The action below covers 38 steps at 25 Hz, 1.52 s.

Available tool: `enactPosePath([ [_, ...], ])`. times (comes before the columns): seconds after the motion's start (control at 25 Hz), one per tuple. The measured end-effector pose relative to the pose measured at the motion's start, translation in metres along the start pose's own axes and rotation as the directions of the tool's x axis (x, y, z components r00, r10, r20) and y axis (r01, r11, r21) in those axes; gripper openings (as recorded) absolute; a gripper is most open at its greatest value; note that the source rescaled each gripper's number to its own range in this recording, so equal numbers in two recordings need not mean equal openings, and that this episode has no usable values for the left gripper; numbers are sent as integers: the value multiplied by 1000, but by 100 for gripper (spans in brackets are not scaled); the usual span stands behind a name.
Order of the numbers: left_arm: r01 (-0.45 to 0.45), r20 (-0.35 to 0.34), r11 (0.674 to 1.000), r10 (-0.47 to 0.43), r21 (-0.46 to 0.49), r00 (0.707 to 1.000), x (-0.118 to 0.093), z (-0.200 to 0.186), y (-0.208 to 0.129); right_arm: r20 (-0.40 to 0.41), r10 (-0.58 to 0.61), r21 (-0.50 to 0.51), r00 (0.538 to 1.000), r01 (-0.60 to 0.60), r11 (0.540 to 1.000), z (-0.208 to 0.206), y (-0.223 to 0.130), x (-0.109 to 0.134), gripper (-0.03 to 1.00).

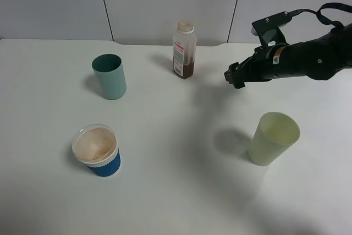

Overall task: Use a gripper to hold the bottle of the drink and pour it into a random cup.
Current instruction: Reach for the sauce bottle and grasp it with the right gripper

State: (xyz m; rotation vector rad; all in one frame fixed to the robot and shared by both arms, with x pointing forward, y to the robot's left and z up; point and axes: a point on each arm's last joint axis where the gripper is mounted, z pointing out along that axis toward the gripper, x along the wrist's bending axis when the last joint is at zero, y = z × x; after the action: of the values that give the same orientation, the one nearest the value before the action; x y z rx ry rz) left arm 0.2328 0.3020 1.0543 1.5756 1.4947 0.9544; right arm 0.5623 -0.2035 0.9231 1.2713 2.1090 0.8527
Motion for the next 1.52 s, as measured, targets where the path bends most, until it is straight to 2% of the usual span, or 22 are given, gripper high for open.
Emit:
enactPosePath([
  [0.28, 0, 0, 1000, 0, 0, 1000, 0, 0, 0, -29, -47, -29, 998, 46, 999, 27, 19, 11, 82],
  [0.76, 0, 0, 1000, 0, -1, 1000, 0, 0, 0, -114, -150, -71, 982, 143, 987, 67, 38, 55, 82],
  [1.08, 0, 0, 1000, 0, -1, 1000, 0, 0, 0, -128, -157, -112, 979, 143, 983, 83, 39, 62, 82],
  [1.52, 0, 0, 1000, 0, -1, 1000, 0, 0, 0, -131, -196, -242, 972, 161, 957, 100, 33, 63, 82],
])
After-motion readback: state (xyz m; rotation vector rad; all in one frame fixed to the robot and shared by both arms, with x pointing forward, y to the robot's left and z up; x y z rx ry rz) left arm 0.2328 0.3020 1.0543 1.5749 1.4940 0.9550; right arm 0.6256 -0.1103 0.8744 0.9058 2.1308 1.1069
